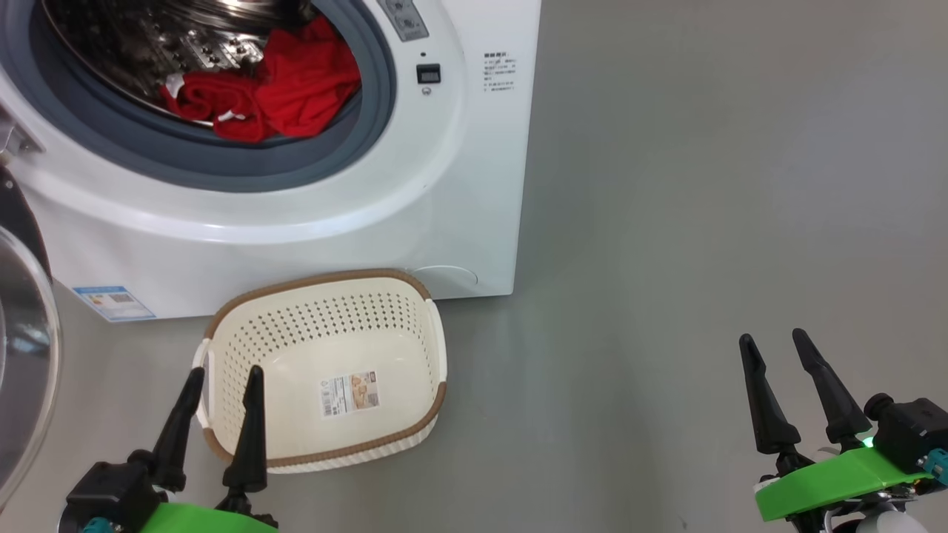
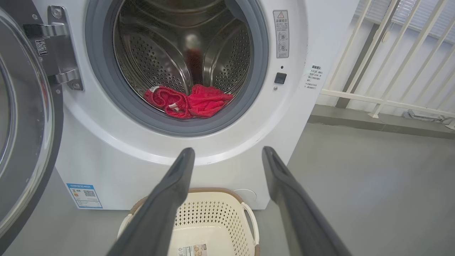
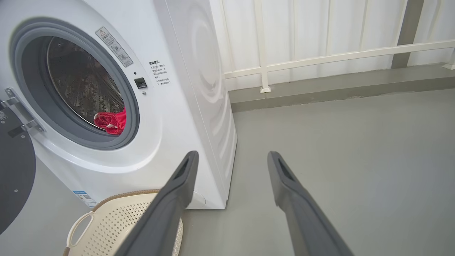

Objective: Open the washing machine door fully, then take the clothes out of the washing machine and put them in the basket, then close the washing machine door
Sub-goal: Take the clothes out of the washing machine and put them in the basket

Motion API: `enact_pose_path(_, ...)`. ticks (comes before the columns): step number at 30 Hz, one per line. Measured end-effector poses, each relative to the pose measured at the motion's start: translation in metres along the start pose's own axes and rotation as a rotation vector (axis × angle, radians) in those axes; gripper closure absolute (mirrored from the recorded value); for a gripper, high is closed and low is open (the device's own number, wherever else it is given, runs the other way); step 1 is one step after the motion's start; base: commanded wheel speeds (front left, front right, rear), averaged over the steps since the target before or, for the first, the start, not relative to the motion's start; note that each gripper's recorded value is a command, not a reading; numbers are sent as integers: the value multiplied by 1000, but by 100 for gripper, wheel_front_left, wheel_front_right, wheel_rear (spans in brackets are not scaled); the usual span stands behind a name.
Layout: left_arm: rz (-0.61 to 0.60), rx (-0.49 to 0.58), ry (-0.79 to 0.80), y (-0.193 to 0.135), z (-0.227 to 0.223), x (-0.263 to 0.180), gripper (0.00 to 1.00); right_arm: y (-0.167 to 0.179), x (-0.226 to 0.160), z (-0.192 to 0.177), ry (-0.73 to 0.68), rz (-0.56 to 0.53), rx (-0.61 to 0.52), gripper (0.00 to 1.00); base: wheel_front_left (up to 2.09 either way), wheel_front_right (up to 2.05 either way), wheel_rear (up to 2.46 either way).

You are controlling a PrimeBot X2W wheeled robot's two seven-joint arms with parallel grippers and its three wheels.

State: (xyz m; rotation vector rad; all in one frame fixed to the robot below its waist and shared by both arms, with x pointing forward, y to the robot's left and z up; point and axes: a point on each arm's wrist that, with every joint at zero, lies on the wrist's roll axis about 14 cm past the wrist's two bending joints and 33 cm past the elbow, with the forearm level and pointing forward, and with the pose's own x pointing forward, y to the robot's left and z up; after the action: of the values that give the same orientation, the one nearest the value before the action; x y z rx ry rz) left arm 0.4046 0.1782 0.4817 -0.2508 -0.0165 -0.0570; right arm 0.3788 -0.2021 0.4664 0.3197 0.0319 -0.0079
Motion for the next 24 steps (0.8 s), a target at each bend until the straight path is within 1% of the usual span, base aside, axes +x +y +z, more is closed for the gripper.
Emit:
enact_pose_path(8, 8, 0, 1, 3, -1, 1, 0, 2, 2, -4, 10, 6, 1, 0, 112, -112, 0)
enact_pose_path(12, 19, -19, -1, 5, -1, 1, 0, 3, 3, -4, 12, 9, 1, 0, 83, -83, 0)
enact_pose_path(24, 10, -22, 13, 1, -6, 4, 0, 4, 6, -4, 11, 13, 1, 0, 9, -9, 0)
